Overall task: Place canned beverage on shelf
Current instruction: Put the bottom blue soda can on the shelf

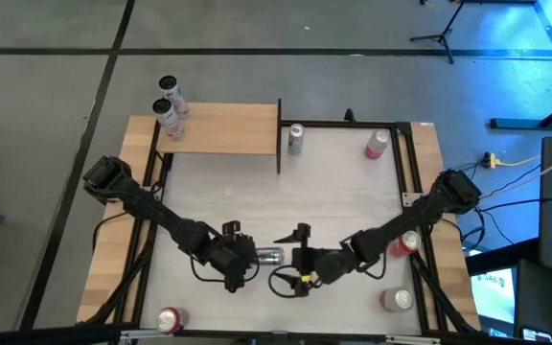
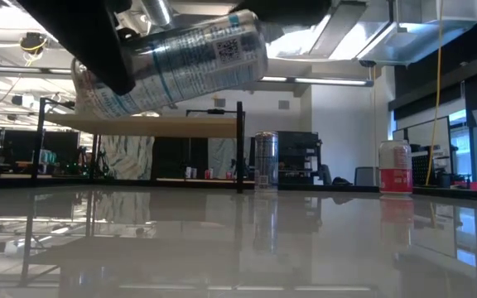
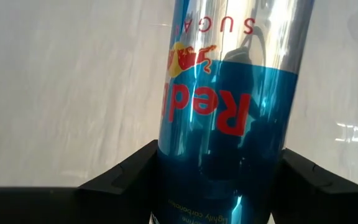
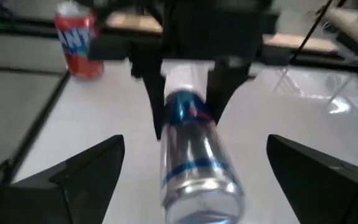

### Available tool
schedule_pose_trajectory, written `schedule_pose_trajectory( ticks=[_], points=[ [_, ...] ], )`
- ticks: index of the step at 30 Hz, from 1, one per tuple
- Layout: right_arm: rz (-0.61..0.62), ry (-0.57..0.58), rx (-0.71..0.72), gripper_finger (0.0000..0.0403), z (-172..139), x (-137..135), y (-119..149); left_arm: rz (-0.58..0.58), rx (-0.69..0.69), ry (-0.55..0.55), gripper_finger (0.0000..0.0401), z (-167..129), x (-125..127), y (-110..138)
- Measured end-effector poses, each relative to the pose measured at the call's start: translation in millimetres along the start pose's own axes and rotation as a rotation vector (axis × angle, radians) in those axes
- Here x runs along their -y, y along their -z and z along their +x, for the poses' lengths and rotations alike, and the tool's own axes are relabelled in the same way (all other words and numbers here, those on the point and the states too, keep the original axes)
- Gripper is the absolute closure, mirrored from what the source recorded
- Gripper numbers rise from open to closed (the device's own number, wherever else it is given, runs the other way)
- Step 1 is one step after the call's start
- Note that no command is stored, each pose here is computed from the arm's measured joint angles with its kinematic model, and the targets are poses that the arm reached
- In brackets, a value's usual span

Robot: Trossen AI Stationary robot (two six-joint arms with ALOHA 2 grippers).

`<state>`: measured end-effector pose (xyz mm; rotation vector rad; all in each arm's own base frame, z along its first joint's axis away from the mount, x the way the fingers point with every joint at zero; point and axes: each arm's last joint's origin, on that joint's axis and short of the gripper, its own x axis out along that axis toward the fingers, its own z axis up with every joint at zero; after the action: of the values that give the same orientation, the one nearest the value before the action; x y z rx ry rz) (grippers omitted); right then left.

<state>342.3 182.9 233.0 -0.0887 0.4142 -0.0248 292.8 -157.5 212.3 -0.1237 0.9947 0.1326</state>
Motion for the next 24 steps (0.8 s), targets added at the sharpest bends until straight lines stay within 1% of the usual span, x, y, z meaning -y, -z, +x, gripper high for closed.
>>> schedule_pose_trajectory(
  ticks=[6, 9, 12, 14, 17, 23, 24],
  points=[
    [0.006, -0.032, -0.035, 0.0013, 20, 7, 9, -0.001, 0.0, 0.003, 0.0182, 0, 0, 0],
    [-0.009, -0.034, -0.07, 0.0013, 28, 6, 19, -0.002, 0.001, 0.002, 0.0182, 0, 0, 0],
    [-0.016, -0.036, -0.081, 0.0013, 30, 4, 23, -0.003, 0.002, 0.003, 0.0182, 0, 0, 0],
    [-0.017, -0.036, -0.082, 0.0022, 30, 4, 23, -0.004, 0.003, 0.004, 0.0182, 0, 0, 0],
    [-0.017, -0.036, -0.082, 0.0057, 30, 4, 23, -0.004, 0.003, 0.004, 0.0181, 0, 0, 0],
    [-0.017, -0.036, -0.082, 0.018, 30, 4, 23, 0.007, 0.005, 0.002, 0.018, 0, 0, 0],
    [-0.017, -0.034, -0.084, 0.0184, 30, 4, 23, 0.008, 0.005, 0.001, 0.0179, 0, 0, 0]
  ],
)
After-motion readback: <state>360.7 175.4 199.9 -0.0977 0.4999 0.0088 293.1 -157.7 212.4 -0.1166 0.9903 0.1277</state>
